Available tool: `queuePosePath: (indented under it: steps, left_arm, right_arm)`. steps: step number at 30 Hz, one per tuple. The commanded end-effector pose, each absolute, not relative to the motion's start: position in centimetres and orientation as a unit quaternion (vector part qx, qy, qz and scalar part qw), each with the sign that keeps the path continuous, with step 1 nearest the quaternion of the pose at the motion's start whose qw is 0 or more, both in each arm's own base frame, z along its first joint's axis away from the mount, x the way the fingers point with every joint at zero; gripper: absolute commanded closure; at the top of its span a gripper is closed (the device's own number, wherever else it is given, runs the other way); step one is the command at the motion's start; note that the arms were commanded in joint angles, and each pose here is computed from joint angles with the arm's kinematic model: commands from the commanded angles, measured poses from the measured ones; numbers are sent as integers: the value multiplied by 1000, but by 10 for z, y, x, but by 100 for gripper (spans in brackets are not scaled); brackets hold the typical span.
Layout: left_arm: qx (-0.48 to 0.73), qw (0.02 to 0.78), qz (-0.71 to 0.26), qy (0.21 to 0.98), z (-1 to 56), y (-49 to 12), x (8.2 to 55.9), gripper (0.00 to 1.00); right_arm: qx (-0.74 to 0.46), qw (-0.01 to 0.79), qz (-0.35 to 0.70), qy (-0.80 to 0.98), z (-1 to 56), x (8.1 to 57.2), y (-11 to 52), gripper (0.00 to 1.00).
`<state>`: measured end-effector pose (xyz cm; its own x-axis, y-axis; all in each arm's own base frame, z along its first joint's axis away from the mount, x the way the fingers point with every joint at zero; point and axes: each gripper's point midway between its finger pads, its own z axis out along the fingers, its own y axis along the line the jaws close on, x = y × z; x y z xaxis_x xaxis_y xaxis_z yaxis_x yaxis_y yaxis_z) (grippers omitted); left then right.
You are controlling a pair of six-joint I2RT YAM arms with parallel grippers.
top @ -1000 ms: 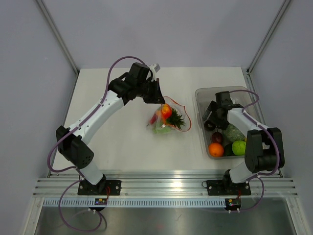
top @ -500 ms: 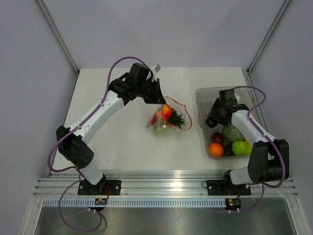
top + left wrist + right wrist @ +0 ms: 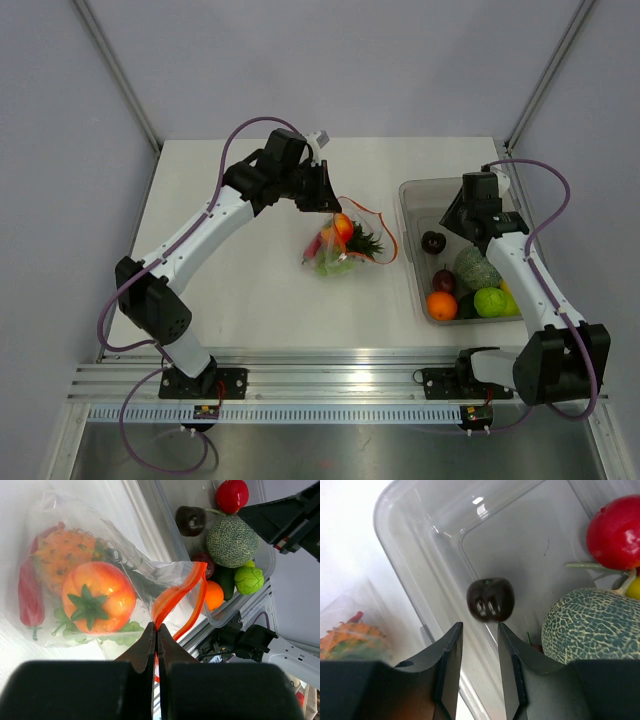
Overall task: Place the food in the zip-top bag and seal the zipper
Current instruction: Pick up the fake fruit from the bin.
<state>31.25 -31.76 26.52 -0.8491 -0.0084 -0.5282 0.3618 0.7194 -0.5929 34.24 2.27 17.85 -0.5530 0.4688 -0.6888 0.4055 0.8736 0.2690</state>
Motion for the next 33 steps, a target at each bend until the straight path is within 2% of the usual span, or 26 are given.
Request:
queuePosePath:
  steps: [1, 3, 6, 8, 11, 14, 20, 23, 27, 28, 31, 33]
  left_arm:
    - [111, 278, -397, 868, 287, -328, 311, 100]
    - [112, 276, -397, 868, 286, -327, 310, 100]
    - [113, 281, -389, 870, 286, -323, 310, 100]
    - [113, 282, -387, 871, 285, -323, 310, 100]
    - [114, 276, -390, 871, 281, -325, 310, 100]
    - [114, 273, -392, 871, 280, -327, 311, 100]
    - [114, 276, -386, 873, 280, -325, 311, 100]
    - [114, 278, -384, 873, 280, -324, 312, 100]
    - [114, 273, -385, 874, 279, -325, 312, 100]
    - [115, 271, -385, 874, 277, -326, 312, 100]
    - [114, 271, -386, 875, 278, -326, 312, 100]
    - [114, 272, -387, 874, 280, -326, 312, 100]
  right_arm:
    - [242, 382, 35, 891, 157, 354, 24, 59]
    - [241, 358, 28, 902, 136, 358, 25, 57]
    - [238, 351, 14, 905, 122, 362, 22, 40]
    - [229, 340, 7, 912, 113, 368, 22, 24]
    - [215, 315, 7, 924, 98, 373, 27, 10]
    - [208, 301, 24, 931, 86, 380, 35, 6]
    - [205, 269, 45, 940, 64, 385, 47, 6]
    - [206, 256, 59, 943, 55, 382, 52, 9]
    - [208, 256, 60, 942, 52, 382, 53, 19]
    - [208, 261, 56, 941, 56, 383, 51, 26]
    - [210, 280, 44, 936, 72, 384, 45, 36]
    - [214, 294, 28, 931, 83, 383, 37, 38]
